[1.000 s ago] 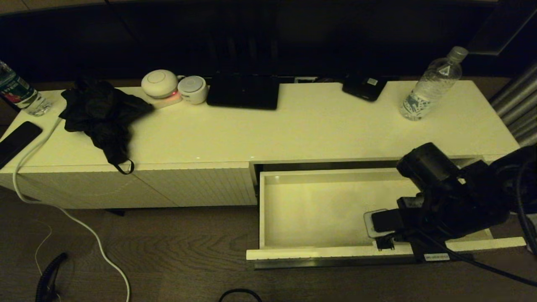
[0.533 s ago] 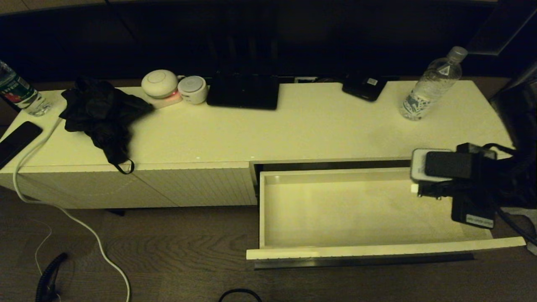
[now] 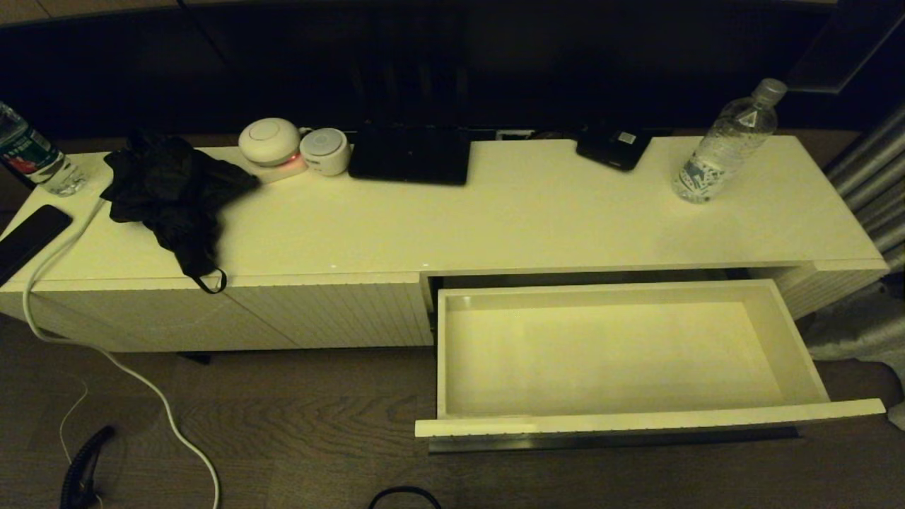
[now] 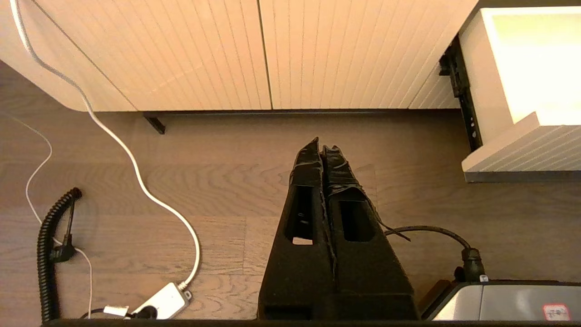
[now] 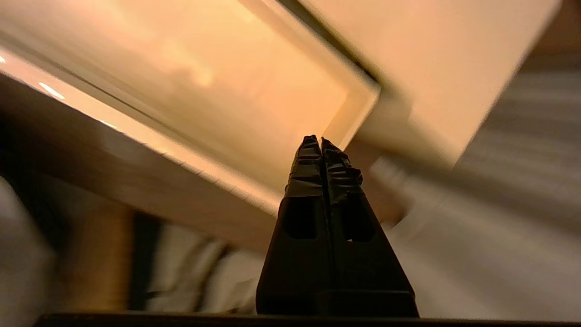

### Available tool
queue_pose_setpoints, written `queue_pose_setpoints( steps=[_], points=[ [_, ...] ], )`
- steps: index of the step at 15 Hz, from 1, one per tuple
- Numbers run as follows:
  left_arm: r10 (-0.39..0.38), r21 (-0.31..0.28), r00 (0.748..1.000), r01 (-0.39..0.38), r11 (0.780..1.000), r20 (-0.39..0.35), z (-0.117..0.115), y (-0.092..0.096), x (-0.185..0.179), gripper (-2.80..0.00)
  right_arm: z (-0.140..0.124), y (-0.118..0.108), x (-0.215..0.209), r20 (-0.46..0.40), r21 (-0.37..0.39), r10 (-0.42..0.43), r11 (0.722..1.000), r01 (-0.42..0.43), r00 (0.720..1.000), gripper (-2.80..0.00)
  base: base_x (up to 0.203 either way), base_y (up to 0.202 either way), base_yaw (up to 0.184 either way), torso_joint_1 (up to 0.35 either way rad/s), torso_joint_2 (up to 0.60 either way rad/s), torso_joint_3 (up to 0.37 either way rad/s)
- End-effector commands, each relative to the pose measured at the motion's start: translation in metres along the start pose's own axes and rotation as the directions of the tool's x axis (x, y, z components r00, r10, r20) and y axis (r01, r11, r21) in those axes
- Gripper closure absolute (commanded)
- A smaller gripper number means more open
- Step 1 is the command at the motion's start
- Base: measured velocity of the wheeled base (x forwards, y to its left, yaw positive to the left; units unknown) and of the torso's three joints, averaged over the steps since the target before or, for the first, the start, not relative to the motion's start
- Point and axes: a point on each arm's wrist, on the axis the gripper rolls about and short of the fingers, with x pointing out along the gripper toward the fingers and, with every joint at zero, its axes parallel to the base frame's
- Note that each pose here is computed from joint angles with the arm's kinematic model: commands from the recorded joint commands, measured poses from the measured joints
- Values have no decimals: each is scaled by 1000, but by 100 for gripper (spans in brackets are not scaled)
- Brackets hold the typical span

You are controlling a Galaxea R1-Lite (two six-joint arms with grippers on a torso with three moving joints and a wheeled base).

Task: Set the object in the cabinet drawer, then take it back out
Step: Put the mineral water in the drawer

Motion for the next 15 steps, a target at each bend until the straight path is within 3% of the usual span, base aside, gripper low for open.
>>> queue_pose_setpoints(
  steps=[1,3,6,7,8,11,15],
  points=[
    [0,0,1000,0,1000,0,0,0,0,0,-9,-9,-26,10,198,-38,980,36,999,0,0,0,0,0,0,0],
    [0,0,1000,0,1000,1,0,0,0,0,-11,-10,-28,0,366,-51,929,48,999,0,0,0,0,0,0,0],
    [0,0,1000,0,1000,1,0,0,0,0,-9,-8,-16,-40,628,-53,775,67,998,0,0,0,0,0,0,0],
    [0,0,1000,0,1000,1,0,0,0,0,-10,-7,-10,-75,671,-78,734,108,994,0,0,0,0,0,0,0],
    [0,0,1000,0,1000,1,0,0,0,0,-11,-5,-2,-95,686,-101,714,139,990,0,0,0,0,0,0,0],
    [0,0,1000,0,1000,1,0,0,0,0,-13,6,19,-27,704,-150,699,125,988,0,0,0,0,0,0,0],
    [0,0,1000,0,1000,0,0,0,0,0,-18,23,40,69,656,-242,742,139,968,0,0,0,0,0,0,0]
  ],
)
